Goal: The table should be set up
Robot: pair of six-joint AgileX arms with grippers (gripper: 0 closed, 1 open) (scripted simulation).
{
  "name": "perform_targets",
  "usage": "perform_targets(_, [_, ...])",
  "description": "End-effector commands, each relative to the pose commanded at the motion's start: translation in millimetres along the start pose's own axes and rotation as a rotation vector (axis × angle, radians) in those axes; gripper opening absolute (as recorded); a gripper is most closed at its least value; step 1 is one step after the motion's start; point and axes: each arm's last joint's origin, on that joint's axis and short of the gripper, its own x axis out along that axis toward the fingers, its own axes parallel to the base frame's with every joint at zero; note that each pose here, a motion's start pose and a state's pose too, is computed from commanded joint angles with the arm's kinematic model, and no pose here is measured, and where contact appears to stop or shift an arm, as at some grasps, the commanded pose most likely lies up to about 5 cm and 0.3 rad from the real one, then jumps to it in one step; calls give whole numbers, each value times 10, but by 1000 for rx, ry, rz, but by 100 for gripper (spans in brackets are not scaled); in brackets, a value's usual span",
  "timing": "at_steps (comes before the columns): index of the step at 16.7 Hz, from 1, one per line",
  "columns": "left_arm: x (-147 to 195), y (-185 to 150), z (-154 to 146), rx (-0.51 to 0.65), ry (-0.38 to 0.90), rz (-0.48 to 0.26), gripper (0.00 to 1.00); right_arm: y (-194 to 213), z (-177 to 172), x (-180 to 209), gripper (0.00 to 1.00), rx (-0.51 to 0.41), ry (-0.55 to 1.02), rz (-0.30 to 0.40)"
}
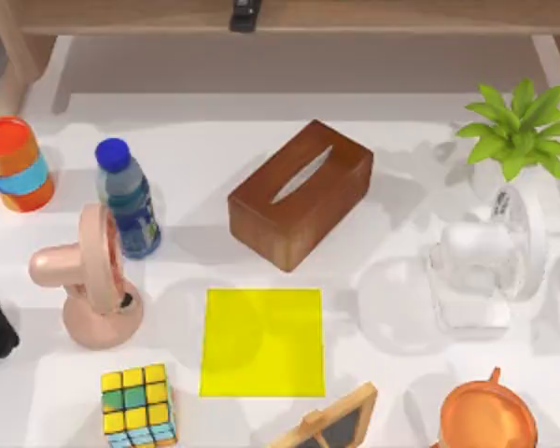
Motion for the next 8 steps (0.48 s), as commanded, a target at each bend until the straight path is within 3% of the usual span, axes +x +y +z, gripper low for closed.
perform_targets(4, [0, 0, 0, 0, 0, 0, 100, -13, 51, 1, 100, 0, 28, -12])
perform_targets(8, [0, 0, 0, 0, 0, 0, 100, -85, 380, 39, 100, 4, 185, -79])
